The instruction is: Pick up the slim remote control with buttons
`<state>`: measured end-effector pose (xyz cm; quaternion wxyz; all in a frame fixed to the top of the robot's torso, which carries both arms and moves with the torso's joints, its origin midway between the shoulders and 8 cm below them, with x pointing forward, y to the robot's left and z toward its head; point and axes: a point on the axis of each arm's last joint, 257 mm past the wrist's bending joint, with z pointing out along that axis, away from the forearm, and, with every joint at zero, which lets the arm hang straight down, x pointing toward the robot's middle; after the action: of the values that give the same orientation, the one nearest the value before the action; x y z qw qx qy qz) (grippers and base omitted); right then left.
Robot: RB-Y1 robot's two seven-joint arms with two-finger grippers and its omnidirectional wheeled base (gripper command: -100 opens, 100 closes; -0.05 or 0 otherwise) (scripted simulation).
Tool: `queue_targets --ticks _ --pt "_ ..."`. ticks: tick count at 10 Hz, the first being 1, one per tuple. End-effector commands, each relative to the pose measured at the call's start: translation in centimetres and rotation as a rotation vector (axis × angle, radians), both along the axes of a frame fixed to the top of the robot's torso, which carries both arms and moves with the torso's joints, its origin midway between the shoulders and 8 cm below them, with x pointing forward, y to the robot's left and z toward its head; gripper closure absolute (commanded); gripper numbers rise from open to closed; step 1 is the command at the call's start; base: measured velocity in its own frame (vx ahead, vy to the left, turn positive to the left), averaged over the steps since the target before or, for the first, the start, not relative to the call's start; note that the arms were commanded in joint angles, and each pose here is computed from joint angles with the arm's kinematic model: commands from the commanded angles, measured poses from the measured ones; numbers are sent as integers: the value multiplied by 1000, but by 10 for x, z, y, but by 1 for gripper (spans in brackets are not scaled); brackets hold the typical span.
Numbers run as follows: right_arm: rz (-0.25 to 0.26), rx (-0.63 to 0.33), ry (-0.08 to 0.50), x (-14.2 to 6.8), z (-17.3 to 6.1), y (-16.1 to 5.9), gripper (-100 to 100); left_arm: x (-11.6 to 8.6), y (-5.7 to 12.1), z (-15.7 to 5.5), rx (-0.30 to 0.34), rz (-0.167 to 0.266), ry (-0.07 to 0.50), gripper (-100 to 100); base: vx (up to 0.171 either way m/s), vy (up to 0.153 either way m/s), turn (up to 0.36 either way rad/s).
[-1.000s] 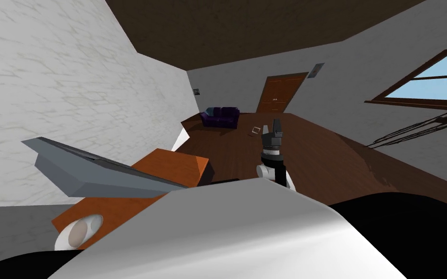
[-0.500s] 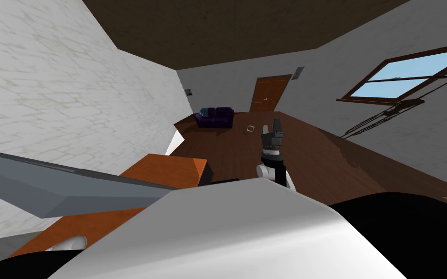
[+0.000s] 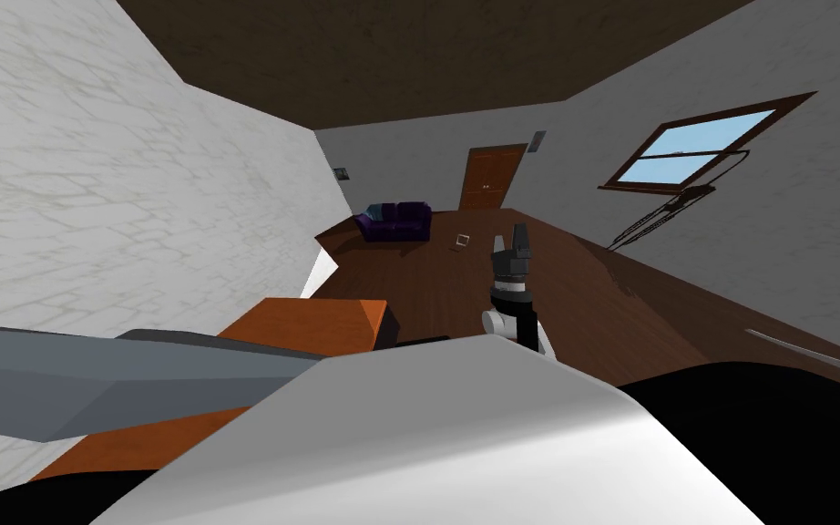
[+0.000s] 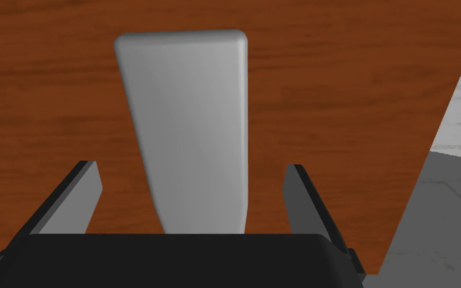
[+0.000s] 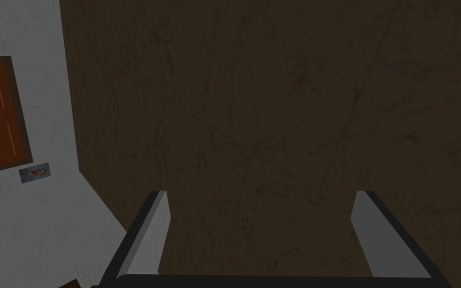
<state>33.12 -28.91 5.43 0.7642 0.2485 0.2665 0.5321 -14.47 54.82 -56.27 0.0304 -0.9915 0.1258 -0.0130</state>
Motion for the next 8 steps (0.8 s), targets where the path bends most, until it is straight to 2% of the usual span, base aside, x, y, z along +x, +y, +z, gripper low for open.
queue_targets --ticks 1,4,5,6,7,8 --pt "0 0 0 0 0 0 0 -4 -1 -1 -11 25 5 -100 -33 24 -55" --pt "0 0 0 0 0 0 0 -24 -22 -5 -68 135 20 -100 -65 43 -121" --pt "0 0 0 0 0 0 0 -24 -22 -5 -68 135 20 -100 -183 77 96" --pt "0 0 0 0 0 0 0 -22 -20 -4 -64 129 18 -100 -435 86 89" --pt "0 0 0 0 0 0 0 -23 -20 -4 -65 130 18 0 -10 -41 -132" --pt "0 0 0 0 0 0 0 -17 -20 -8 -64 151 21 -100 0 0 0"
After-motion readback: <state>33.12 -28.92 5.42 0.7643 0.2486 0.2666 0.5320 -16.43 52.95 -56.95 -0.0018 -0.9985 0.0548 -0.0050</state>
